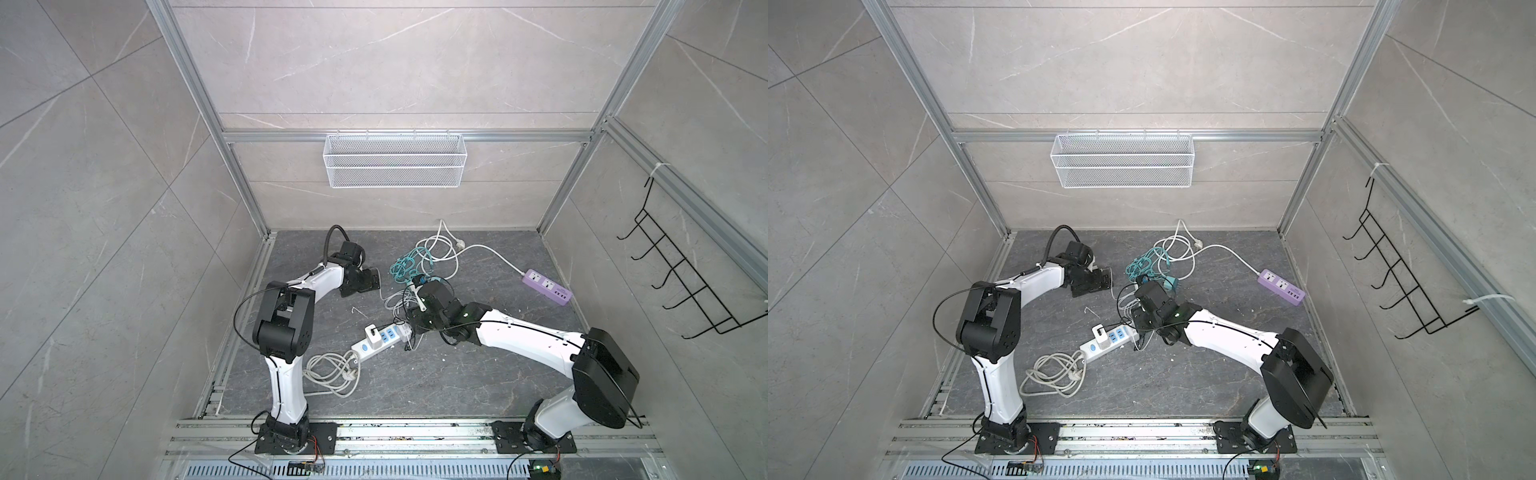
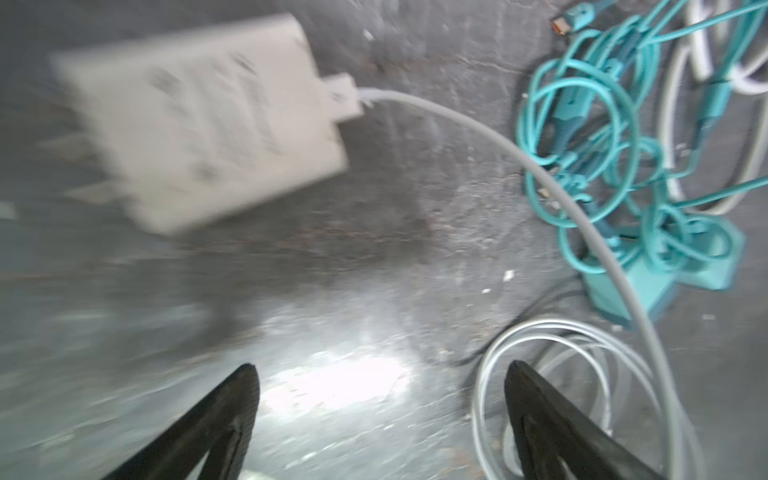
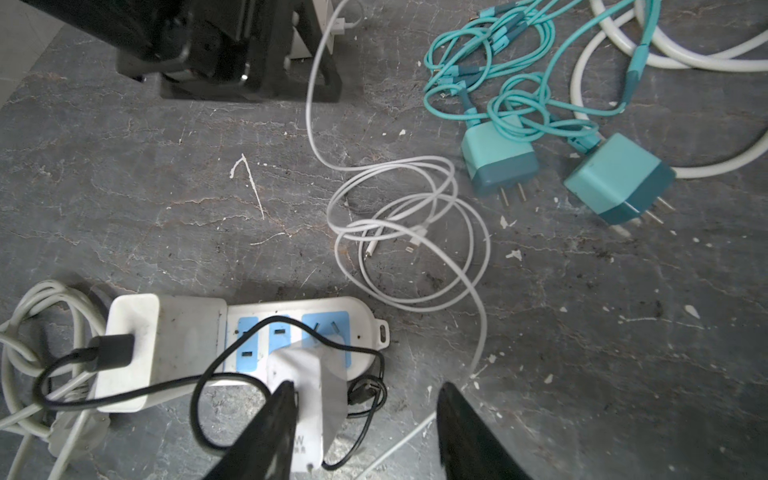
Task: Insert the plug
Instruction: 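Lift the white vivo charger with the left gripper while the right draws back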
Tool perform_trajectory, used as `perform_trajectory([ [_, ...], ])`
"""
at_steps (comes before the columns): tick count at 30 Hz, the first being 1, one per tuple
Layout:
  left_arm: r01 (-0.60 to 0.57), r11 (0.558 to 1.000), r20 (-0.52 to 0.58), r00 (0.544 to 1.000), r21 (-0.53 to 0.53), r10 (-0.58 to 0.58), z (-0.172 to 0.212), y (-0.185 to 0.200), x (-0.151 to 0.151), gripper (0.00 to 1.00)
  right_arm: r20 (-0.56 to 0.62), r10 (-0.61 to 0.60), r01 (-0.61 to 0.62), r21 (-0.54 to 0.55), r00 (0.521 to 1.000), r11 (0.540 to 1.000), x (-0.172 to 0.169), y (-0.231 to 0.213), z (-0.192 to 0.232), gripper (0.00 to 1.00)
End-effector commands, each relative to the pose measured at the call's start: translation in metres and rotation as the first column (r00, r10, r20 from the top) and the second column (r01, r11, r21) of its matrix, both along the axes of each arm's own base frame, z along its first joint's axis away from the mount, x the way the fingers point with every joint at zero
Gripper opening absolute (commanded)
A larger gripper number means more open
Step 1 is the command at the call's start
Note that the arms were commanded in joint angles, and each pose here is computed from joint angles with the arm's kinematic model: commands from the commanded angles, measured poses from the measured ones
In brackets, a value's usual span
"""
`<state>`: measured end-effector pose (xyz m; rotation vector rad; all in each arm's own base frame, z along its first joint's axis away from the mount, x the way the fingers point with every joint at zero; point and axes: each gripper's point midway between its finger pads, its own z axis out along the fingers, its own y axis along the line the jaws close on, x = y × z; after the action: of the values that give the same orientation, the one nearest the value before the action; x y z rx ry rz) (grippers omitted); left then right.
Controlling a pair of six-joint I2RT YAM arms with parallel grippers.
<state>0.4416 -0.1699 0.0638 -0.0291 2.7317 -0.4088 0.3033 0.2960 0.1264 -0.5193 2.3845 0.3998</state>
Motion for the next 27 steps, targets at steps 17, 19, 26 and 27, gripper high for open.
perform_trajectory([
  [17, 0.574, 0.612, 0.003, 0.728, 0.543, -0.686, 0.015, 0.039, 0.051, 0.98, 0.019, 0.019, -0.019, 0.018, 1.0, 1.0, 0.009, 0.006, 0.027, 0.57],
  [19, 0.597, 0.597, -0.005, 0.709, 0.537, -0.705, 0.013, 0.039, 0.057, 0.95, 0.021, 0.012, -0.013, 0.024, 1.0, 1.0, 0.009, 0.004, 0.031, 0.57],
  [26, 0.647, 0.603, -0.026, 0.692, 0.467, -0.722, 0.0, 0.036, 0.062, 0.87, 0.025, -0.015, 0.014, 0.033, 1.0, 0.999, 0.007, -0.005, 0.04, 0.57],
  [27, 0.649, 0.604, -0.027, 0.691, 0.463, -0.722, -0.003, 0.037, 0.063, 0.87, 0.025, -0.017, 0.016, 0.031, 1.0, 0.999, 0.006, -0.007, 0.041, 0.57],
])
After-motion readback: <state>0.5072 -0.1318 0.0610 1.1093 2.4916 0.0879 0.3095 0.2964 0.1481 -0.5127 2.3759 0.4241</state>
